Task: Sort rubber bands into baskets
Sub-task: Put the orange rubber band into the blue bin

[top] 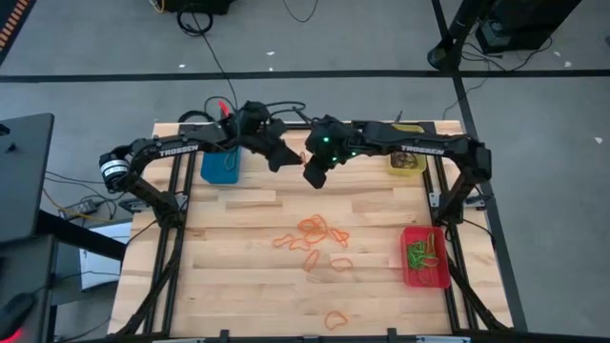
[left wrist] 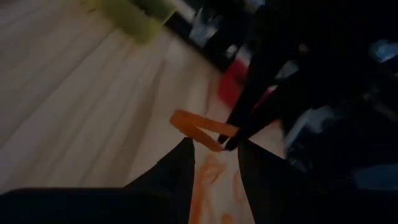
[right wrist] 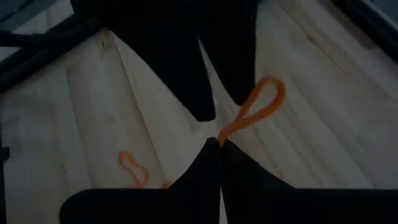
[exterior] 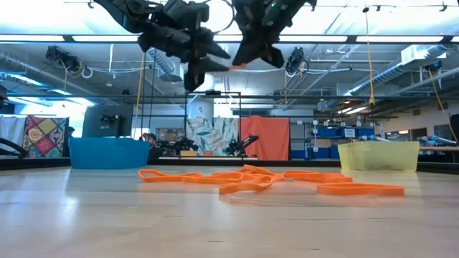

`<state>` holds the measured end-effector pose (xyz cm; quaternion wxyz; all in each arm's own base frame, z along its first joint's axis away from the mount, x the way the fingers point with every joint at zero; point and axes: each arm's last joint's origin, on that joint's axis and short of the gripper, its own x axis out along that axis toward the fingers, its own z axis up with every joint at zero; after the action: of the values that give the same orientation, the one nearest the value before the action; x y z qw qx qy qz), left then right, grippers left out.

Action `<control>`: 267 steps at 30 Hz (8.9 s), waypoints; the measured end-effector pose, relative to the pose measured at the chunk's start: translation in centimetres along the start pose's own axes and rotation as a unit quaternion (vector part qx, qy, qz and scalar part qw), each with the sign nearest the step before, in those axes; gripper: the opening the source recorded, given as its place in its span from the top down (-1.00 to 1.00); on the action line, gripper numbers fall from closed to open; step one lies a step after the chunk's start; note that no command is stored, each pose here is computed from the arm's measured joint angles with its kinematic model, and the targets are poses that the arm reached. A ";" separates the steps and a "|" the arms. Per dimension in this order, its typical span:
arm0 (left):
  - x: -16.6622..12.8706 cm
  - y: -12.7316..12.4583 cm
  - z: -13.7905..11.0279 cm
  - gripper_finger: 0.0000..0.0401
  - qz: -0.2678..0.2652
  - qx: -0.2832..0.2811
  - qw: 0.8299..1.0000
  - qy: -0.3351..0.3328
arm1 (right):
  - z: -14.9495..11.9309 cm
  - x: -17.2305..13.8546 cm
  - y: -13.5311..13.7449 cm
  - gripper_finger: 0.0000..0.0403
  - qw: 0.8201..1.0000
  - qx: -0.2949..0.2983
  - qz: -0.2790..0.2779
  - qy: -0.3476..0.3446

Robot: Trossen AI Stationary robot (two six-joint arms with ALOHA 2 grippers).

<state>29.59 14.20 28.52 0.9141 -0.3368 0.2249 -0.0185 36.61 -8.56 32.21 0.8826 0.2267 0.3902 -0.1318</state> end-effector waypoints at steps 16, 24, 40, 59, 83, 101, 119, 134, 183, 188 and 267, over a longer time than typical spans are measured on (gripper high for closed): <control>0.0 -0.3 0.5 0.39 -0.007 0.007 1.000 -0.023 | -0.1 -2.3 1.1 0.98 0.999 0.000 -0.012 -0.034; 0.0 0.0 0.6 0.39 -0.024 0.030 0.999 -0.018 | -0.4 -2.3 2.0 0.98 0.999 -0.002 -0.016 -0.035; 0.2 -0.4 0.5 0.52 -0.036 0.073 0.997 -0.016 | -0.5 -2.3 2.3 0.97 0.999 0.013 -0.020 -0.039; -0.3 -0.1 0.9 0.80 -0.059 0.019 0.998 -0.019 | -0.6 -2.2 2.5 0.96 0.999 0.011 -0.028 -0.043; -0.6 0.0 1.4 0.71 -0.090 0.001 0.996 -0.023 | 0.0 -2.3 3.3 0.96 0.997 -0.001 -0.007 -0.082; -1.0 -0.6 1.9 0.83 -0.175 0.010 0.984 -0.009 | -0.9 -2.2 4.8 0.96 0.989 -0.100 -0.061 -0.090; -1.0 -0.6 2.0 -0.12 -0.170 0.010 0.985 -0.016 | -1.1 -2.3 5.3 0.96 0.974 -0.191 -0.085 -0.090; -0.9 -0.5 2.2 0.56 -0.139 0.031 0.989 -0.041 | -0.7 -2.3 5.3 0.96 0.958 -0.248 -0.100 -0.105; -5.6 3.6 4.5 0.72 -0.131 -0.002 0.987 -0.098 | 1.2 -2.5 2.9 0.95 0.949 -0.270 -0.098 -0.133; -5.2 2.7 4.5 0.62 -0.176 0.059 0.979 -0.082 | 1.3 -2.6 2.6 0.95 0.947 -0.275 -0.104 -0.133; -10.2 8.4 -0.8 0.99 0.225 -0.117 0.967 0.025 | 3.0 -2.2 -4.2 0.04 0.977 0.026 -0.159 -0.143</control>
<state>19.11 22.14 26.78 0.8430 -0.3819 0.3181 0.2058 35.33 -13.58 34.33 0.8911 0.1635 0.2872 -0.3112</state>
